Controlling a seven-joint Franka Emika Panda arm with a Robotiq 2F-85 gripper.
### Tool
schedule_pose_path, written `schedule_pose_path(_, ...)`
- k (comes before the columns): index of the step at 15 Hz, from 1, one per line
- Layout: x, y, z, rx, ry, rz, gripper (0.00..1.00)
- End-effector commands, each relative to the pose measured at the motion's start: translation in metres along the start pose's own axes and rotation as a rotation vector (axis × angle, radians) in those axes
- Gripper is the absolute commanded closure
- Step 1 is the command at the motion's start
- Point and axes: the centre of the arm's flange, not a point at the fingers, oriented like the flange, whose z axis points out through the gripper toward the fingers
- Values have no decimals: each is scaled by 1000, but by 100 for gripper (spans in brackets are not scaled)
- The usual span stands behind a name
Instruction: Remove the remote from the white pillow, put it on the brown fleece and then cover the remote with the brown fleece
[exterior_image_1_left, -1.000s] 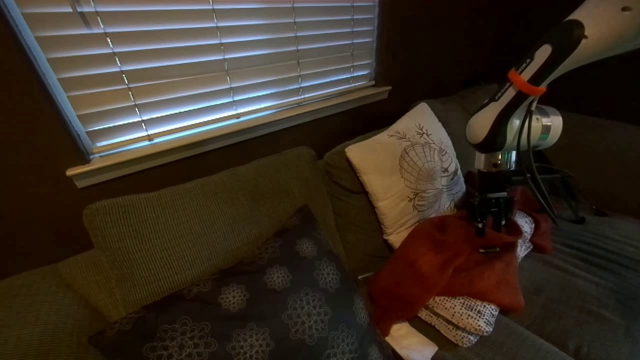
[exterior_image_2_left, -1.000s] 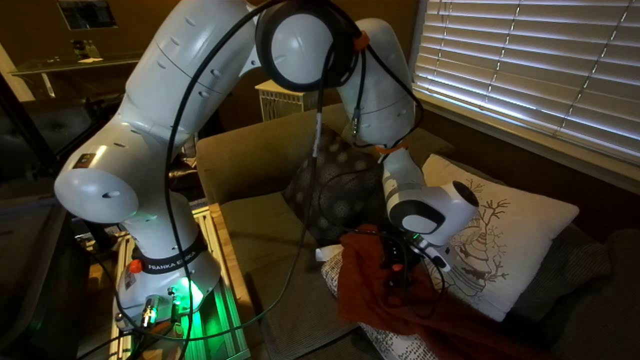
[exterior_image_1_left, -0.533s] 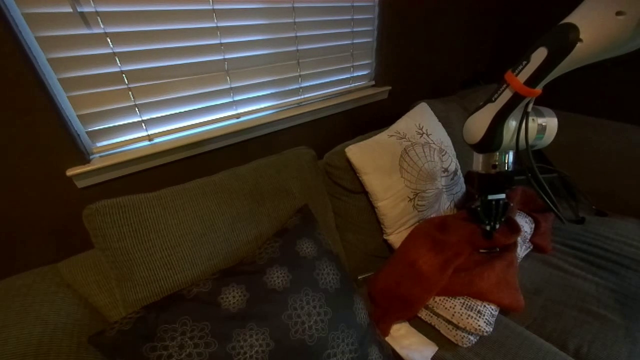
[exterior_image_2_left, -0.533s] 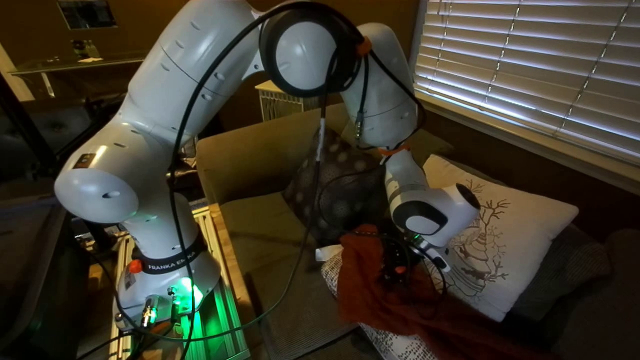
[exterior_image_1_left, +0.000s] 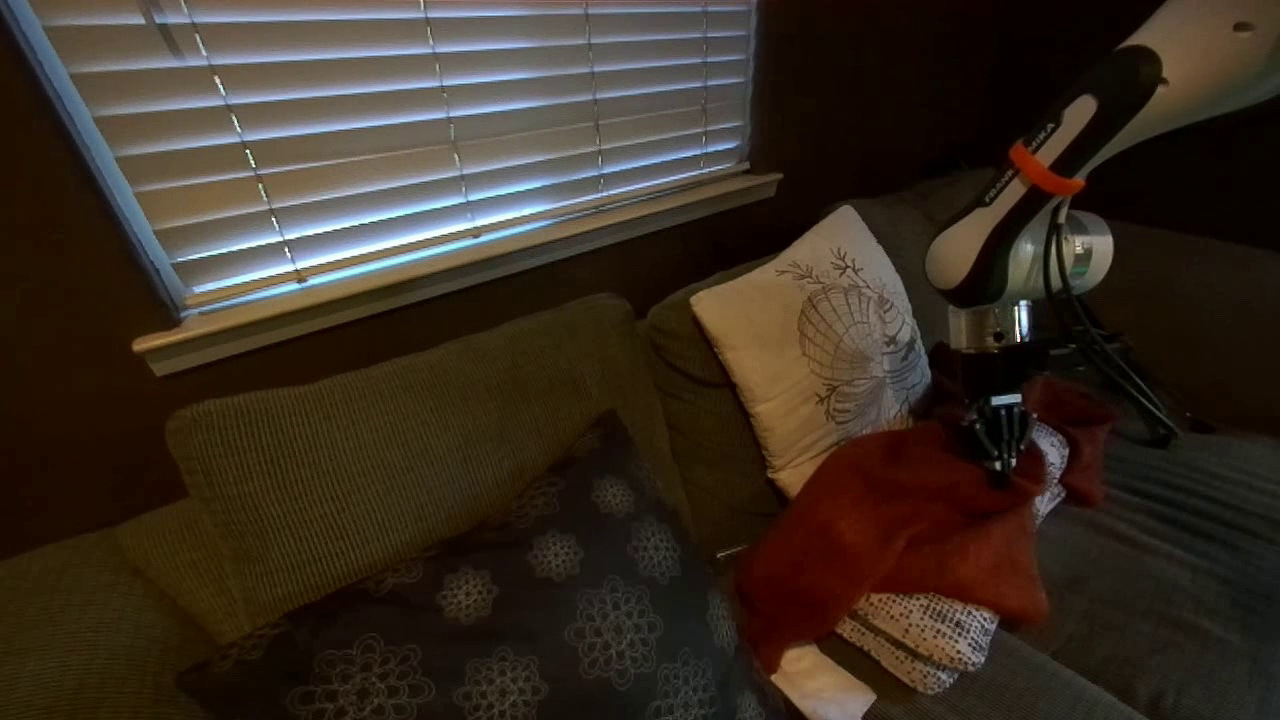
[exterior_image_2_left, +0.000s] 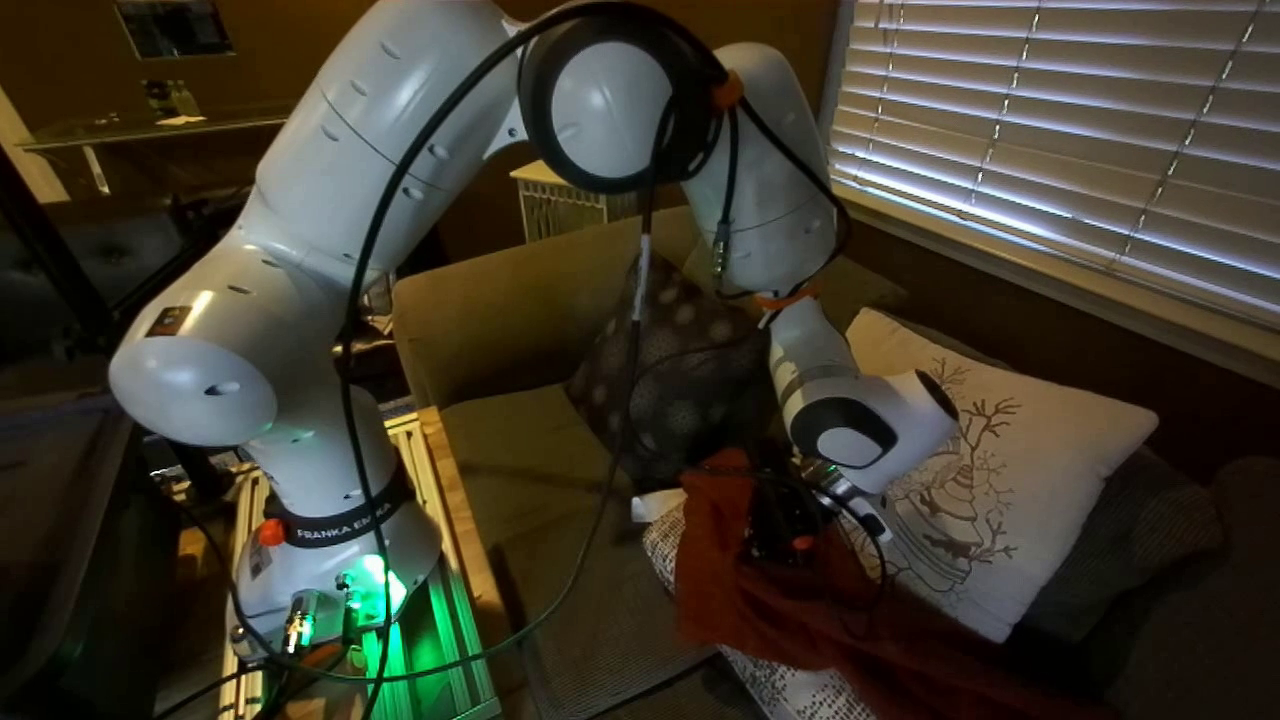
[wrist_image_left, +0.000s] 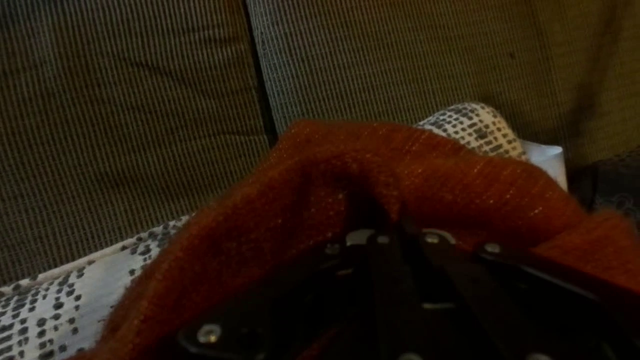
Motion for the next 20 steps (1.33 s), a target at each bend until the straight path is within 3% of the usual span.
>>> schedule_pose_path(1,3,-1,2,-20,-78,-43,99)
schedule_pose_path(3,2,0,3,-26,-107,-41,99)
schedule_pose_path(4,1,0,4,-28,-120,-40,88)
schedule_pose_path(5,0,1,4,-30,-130,-36,70)
schedule_pose_path(11,-8,3,2,-42,-155,-28,31)
schedule_pose_path(15,-22,-2,-8,-74,-122,-16,2)
schedule_pose_path(20,-64,-16,-43,-183,-16,50,0)
